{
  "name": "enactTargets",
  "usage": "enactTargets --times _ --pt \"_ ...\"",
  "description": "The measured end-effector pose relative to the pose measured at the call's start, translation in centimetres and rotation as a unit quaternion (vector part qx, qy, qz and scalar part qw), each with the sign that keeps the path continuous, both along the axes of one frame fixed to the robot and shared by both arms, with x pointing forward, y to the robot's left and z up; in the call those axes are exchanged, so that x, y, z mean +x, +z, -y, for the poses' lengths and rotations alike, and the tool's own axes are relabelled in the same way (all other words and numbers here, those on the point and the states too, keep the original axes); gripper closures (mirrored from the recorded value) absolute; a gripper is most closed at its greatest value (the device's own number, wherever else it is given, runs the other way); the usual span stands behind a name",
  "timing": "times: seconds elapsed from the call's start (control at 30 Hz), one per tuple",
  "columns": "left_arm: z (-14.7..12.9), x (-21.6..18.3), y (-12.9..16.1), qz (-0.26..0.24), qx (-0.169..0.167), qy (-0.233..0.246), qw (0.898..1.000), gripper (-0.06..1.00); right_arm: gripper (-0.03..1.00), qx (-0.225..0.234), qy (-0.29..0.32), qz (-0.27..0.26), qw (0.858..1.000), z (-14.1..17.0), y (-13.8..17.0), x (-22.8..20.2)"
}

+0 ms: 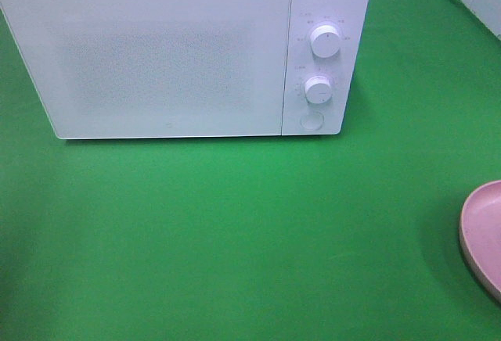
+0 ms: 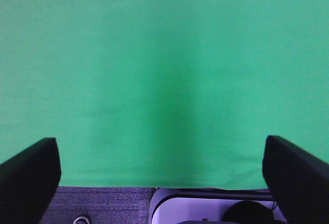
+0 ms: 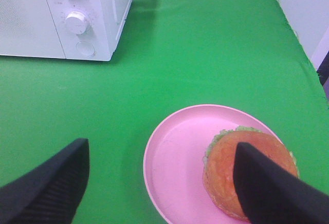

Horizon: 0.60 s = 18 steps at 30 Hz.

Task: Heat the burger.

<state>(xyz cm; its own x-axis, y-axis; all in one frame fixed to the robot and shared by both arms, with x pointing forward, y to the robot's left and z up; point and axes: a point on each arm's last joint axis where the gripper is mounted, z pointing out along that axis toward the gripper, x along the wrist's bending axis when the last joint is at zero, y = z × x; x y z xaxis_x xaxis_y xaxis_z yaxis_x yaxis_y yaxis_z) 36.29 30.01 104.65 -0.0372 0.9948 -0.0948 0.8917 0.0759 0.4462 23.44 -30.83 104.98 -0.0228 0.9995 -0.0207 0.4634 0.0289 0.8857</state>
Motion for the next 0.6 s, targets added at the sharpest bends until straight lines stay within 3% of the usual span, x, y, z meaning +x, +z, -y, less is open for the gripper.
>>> enactTargets --times 0.1,0.33,0.6 --pt "0.1 -1.8 -0.8 0.022 0.001 0.001 1.0 -0.05 0.22 0.0 0.0 0.0 1.0 0.0 0.0 0.0" --pt "0.2 -3.9 0.4 0.099 0.005 0.002 0.995 -0.05 0.22 0.0 0.0 0.0 1.0 0.0 0.0 0.0" --pt "0.5 -6.1 -0.1 0.101 0.0 -0.003 0.995 -0.05 0.22 0.0 0.0 0.0 1.0 0.0 0.0 0.0"
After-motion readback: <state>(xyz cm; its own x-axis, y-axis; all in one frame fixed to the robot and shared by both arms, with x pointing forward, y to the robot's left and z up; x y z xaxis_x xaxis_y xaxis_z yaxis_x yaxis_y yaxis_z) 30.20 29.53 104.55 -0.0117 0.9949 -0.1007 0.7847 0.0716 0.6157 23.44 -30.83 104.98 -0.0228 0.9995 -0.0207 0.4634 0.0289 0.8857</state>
